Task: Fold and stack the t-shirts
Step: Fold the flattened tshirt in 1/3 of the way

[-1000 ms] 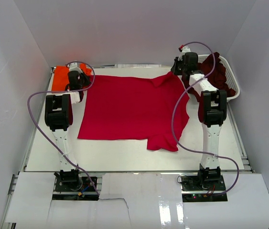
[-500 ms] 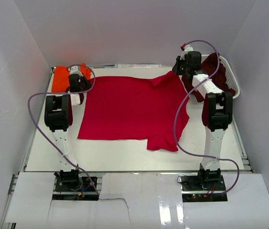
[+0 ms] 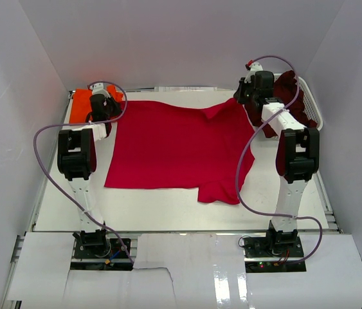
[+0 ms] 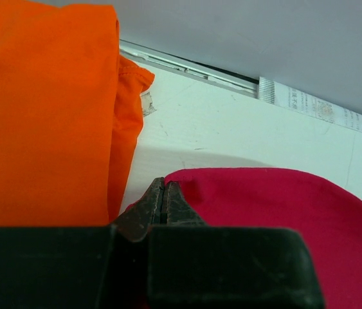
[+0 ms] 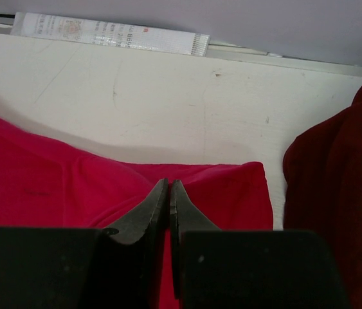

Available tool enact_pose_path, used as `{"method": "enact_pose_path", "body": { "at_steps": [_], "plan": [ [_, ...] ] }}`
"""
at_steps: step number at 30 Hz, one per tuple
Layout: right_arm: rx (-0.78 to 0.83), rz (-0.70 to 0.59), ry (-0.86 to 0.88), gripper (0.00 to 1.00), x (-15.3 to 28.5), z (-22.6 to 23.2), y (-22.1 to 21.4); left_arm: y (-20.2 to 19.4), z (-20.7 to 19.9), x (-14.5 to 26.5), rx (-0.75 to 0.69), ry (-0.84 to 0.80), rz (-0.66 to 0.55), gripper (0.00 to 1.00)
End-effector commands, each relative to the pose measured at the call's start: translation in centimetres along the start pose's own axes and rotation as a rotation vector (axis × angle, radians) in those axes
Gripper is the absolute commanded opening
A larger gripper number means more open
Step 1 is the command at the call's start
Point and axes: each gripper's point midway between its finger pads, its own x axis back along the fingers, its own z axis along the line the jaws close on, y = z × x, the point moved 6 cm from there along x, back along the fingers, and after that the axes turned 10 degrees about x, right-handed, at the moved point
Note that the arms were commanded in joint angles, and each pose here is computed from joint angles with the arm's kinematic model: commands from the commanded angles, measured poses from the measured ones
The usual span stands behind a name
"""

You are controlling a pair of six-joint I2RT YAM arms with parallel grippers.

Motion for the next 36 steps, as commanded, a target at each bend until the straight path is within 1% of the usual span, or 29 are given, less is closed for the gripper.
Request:
{"method": "enact_pose_path", "body": {
  "at_steps": [1,13,20,30,36],
  "plan": [
    [0.031,-0.07,-0.003,0.08,1.9,0.5,2.4,4.4,-3.4,1.6,-0.027,-0.071,-0.072,0.0],
    [0.031,-0.077,-0.019,0.08,4.1,0.9,2.4,4.4,-2.9,3.2,-0.04,-0.032,-0.066,0.0],
    [0.03,-0.077,-0.028,0.08,4.9,1.0,2.3,3.8,-2.5,4.1,-0.015,-0.005,-0.052,0.0],
    [0.025,-0.083,-0.046,0.08,5.9,1.1,1.6,3.8,-2.9,5.5,0.026,-0.014,-0.047,0.0],
    [0.024,-0.08,-0.049,0.08,6.6,1.3,1.2,3.9,-3.0,6.4,0.017,-0.011,-0.05,0.0]
  ]
}}
